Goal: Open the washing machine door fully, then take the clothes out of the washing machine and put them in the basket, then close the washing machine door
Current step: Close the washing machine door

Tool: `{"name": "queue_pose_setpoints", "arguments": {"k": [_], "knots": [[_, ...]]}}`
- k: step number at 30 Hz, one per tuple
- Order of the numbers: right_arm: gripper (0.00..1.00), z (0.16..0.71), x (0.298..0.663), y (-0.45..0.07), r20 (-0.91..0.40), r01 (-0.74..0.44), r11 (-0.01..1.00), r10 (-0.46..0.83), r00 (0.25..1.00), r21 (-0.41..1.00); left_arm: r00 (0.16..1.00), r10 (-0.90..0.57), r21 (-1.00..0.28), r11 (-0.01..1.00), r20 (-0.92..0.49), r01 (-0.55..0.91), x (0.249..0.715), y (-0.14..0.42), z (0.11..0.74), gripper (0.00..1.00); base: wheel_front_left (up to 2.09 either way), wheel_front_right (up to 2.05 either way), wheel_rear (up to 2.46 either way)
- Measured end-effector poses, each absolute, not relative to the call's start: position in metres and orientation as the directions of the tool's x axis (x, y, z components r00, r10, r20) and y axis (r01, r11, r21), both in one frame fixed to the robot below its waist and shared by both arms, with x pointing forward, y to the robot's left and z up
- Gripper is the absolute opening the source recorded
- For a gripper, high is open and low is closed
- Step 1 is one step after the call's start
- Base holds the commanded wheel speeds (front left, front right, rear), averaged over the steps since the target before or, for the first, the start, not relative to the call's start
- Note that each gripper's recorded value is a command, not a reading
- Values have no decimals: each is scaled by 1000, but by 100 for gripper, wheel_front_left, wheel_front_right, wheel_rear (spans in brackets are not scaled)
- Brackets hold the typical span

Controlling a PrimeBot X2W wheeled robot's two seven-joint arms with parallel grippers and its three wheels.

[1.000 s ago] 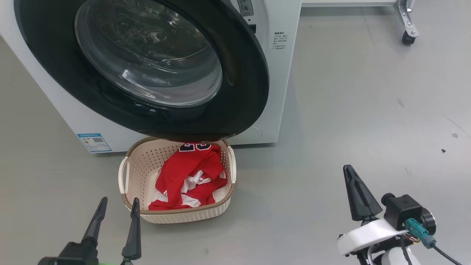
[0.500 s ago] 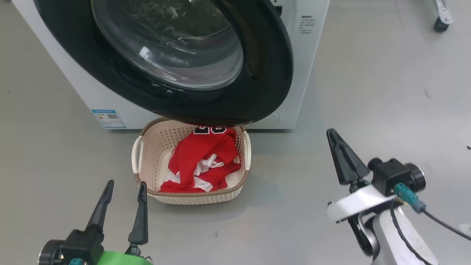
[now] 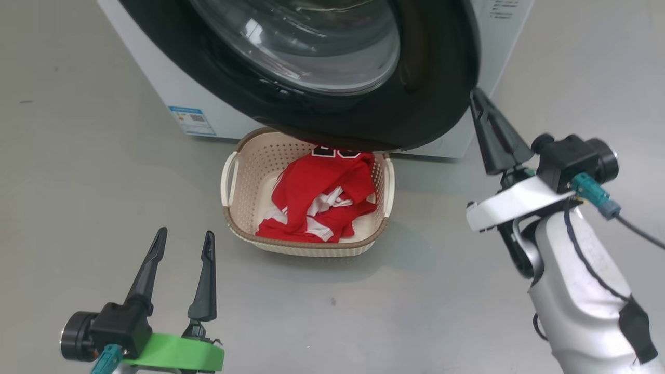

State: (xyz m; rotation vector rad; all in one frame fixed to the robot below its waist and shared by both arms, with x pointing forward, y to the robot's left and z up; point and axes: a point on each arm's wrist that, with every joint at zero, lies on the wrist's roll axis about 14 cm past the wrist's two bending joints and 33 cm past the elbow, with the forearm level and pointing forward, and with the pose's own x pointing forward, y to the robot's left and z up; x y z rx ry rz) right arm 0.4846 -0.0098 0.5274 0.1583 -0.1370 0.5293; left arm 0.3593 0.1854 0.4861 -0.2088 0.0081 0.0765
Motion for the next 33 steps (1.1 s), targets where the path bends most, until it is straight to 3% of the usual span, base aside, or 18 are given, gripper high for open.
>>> {"name": "queue_pose_setpoints", "arguments": {"k": [17,33], "knots": [[0,535,535,26,197,-572,814,547,814,101,986,160,-175,970,-54,-167,354,209,473,100,0,0,0],[0,541,583,23,209,-557,828,534,819,68,986,154,-176,971,-64,-163,369,207,468,100,0,0,0]]}}
